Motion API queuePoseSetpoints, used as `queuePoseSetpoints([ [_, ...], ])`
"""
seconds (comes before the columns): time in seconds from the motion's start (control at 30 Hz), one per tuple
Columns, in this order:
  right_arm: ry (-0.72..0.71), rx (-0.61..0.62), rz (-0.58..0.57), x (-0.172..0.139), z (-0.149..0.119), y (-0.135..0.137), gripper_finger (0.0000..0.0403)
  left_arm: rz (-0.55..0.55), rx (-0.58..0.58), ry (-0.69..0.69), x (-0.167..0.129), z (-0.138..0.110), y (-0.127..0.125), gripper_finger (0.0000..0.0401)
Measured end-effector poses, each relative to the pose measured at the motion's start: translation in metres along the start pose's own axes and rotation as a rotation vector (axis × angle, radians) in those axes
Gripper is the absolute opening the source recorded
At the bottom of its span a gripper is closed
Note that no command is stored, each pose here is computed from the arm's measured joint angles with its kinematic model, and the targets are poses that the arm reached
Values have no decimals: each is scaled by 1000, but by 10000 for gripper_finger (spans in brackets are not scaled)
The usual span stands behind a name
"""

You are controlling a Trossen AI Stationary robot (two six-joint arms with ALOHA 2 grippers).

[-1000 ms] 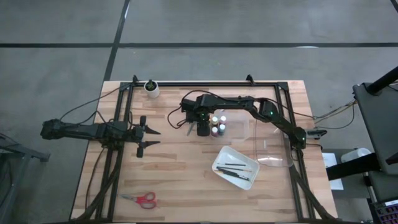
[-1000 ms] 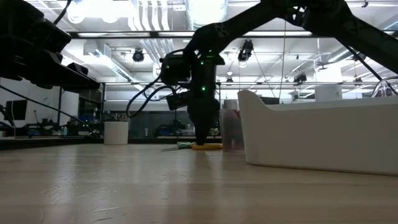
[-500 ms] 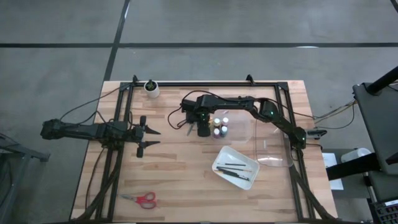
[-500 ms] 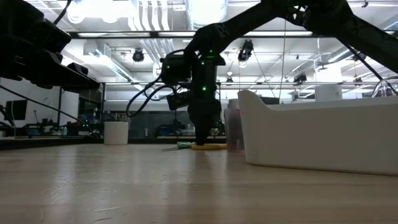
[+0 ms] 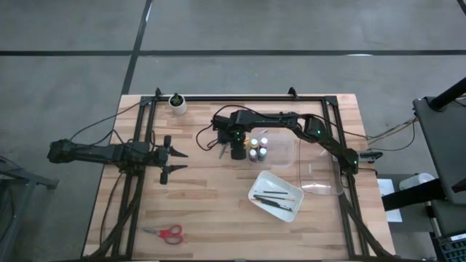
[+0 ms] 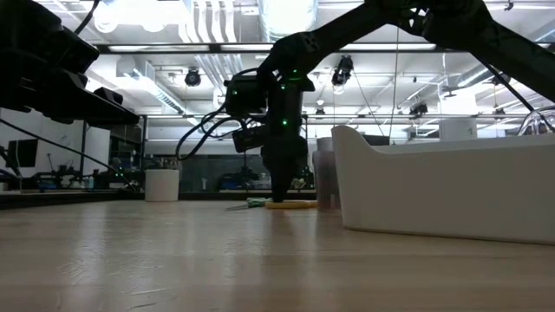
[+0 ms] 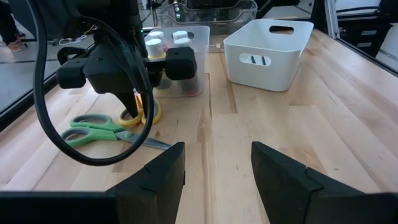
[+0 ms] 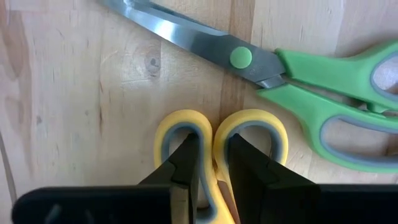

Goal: Pick & Place Paint Supplies
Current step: Put the yellow scissors into the right transparent bin

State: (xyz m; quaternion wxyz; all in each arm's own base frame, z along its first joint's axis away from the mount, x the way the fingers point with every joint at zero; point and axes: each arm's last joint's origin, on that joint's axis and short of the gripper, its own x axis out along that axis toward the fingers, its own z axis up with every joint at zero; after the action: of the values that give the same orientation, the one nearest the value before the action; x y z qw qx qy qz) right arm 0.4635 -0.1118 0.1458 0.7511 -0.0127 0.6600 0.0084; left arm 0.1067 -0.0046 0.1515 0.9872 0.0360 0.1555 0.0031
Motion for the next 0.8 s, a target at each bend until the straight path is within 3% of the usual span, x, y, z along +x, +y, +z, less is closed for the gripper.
queuePoseSetpoints([
  [0.27,-2,-3,-9,-2,1,-1,58,0,0,0,0,0,0,187],
  [0.8,-19,-29,-186,-42,10,-6,56,0,0,0,0,0,0,187],
])
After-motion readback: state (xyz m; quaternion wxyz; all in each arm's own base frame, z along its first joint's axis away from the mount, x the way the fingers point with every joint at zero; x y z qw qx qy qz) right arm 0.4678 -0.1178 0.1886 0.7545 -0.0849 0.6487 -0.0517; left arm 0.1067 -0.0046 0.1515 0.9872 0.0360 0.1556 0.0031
